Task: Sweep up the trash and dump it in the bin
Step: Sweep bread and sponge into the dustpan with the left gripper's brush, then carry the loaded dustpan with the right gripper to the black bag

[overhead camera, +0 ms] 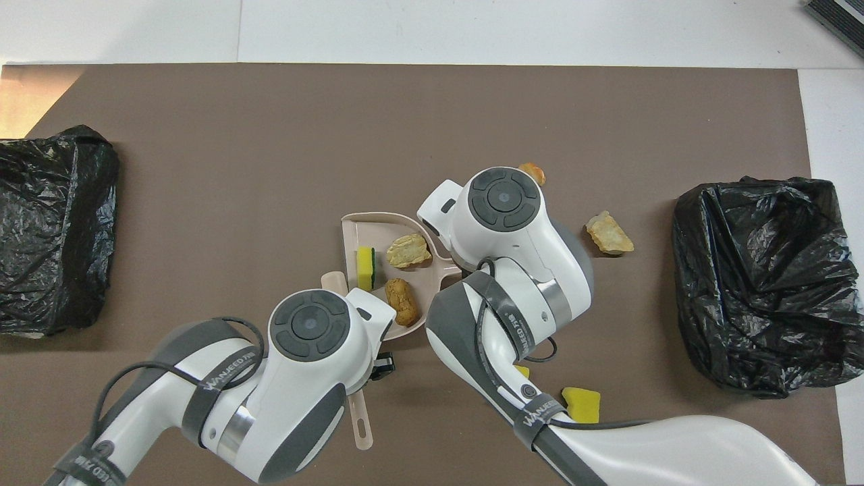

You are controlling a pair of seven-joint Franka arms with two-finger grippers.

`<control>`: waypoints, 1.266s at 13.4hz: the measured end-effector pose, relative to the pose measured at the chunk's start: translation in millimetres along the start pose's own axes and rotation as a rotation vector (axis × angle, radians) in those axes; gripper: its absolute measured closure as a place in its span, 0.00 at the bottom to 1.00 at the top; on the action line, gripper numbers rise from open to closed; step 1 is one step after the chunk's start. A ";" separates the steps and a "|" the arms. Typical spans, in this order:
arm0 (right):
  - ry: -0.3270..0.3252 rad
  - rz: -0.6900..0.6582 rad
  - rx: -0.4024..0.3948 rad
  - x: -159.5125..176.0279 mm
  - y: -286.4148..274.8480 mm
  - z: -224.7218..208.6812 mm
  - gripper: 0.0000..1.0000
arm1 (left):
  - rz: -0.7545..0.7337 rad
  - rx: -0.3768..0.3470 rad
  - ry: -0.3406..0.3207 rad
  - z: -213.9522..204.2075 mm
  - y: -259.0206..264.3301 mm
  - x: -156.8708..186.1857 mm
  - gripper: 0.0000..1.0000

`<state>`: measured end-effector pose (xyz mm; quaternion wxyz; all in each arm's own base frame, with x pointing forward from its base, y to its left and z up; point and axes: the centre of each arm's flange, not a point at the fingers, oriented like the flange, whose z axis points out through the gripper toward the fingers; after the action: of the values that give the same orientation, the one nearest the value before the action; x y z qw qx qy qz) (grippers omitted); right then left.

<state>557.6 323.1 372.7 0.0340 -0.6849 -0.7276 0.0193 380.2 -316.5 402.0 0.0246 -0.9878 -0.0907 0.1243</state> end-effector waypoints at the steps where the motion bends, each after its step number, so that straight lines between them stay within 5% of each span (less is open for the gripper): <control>1: 0.017 -0.011 0.006 -4.3 2.2 -0.9 0.69 | -0.011 -0.012 0.003 -9.4 -8.9 8.2 0.74; 8: 0.103 -0.016 -0.002 -34.8 14.6 -6.3 0.69 | -0.022 -0.058 0.042 3.7 -37.3 20.8 0.74; 17: 0.124 0.059 -0.008 -185.2 8.6 -98.9 0.69 | 0.112 -0.135 0.063 51.5 -9.6 -68.6 0.74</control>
<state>584.6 137.0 466.4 0.0757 -0.7059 -0.7038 -0.0248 300.2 -318.5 369.4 -0.0462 -0.9941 -0.0425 0.0881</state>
